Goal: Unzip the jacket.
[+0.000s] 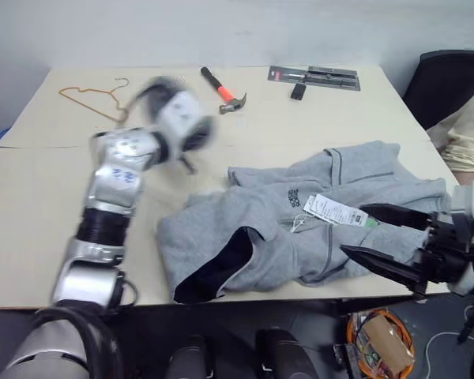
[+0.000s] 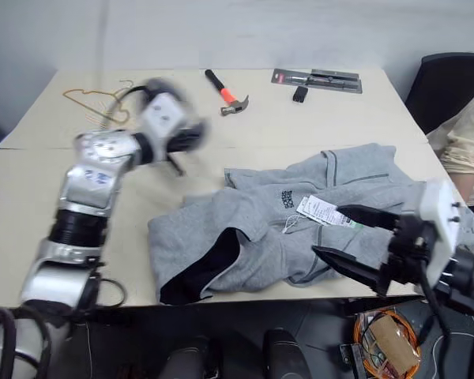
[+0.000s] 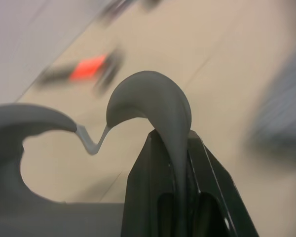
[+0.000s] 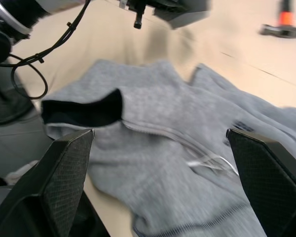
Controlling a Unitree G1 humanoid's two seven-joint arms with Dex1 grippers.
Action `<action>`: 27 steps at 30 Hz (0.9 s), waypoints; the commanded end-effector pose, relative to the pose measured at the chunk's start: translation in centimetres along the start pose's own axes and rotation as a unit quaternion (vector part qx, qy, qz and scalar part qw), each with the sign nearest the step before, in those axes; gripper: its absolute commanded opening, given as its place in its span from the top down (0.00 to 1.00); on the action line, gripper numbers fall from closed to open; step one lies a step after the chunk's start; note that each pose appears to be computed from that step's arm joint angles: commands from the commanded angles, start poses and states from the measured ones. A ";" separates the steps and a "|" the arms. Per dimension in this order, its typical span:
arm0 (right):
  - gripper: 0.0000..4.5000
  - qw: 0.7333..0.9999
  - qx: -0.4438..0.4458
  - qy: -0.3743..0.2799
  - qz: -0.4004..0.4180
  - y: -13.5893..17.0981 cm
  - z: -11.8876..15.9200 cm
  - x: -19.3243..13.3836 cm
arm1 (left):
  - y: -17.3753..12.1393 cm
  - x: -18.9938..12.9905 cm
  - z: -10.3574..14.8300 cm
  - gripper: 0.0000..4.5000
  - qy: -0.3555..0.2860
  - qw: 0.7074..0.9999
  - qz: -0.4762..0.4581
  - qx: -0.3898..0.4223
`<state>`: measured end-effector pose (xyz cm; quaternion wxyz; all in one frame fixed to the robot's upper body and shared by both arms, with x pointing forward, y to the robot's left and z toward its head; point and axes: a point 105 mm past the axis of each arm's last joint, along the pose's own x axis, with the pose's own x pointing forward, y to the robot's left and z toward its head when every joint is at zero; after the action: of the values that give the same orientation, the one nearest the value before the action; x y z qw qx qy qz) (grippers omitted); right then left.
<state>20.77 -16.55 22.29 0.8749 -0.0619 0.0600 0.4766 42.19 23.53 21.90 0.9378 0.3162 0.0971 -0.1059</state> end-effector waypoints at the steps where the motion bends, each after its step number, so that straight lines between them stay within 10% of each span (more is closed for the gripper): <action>1: 0.00 0.999 -0.010 -0.003 0.032 -0.2 0.2 1.2 | 5.7 -3.3 -3.5 1.00 0.049 0.991 0.120 -0.024; 6: 0.00 0.995 -0.019 -0.017 0.096 0.1 0.9 3.2 | 9.1 -8.1 -10.0 1.00 0.138 0.972 0.182 -0.055; 16: 0.00 0.988 -0.041 -0.026 0.150 0.2 1.4 5.4 | 9.1 -11.5 -14.5 1.00 0.207 0.955 0.184 -0.109; 27: 0.00 0.991 -0.053 -0.010 0.125 -0.7 1.2 4.5 | 11.5 -13.1 -12.5 0.31 0.179 0.952 0.207 -0.134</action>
<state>23.95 -12.40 21.65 0.7986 -0.0768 0.0520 0.5947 31.67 41.16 18.72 0.9348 0.2106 0.2477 0.1428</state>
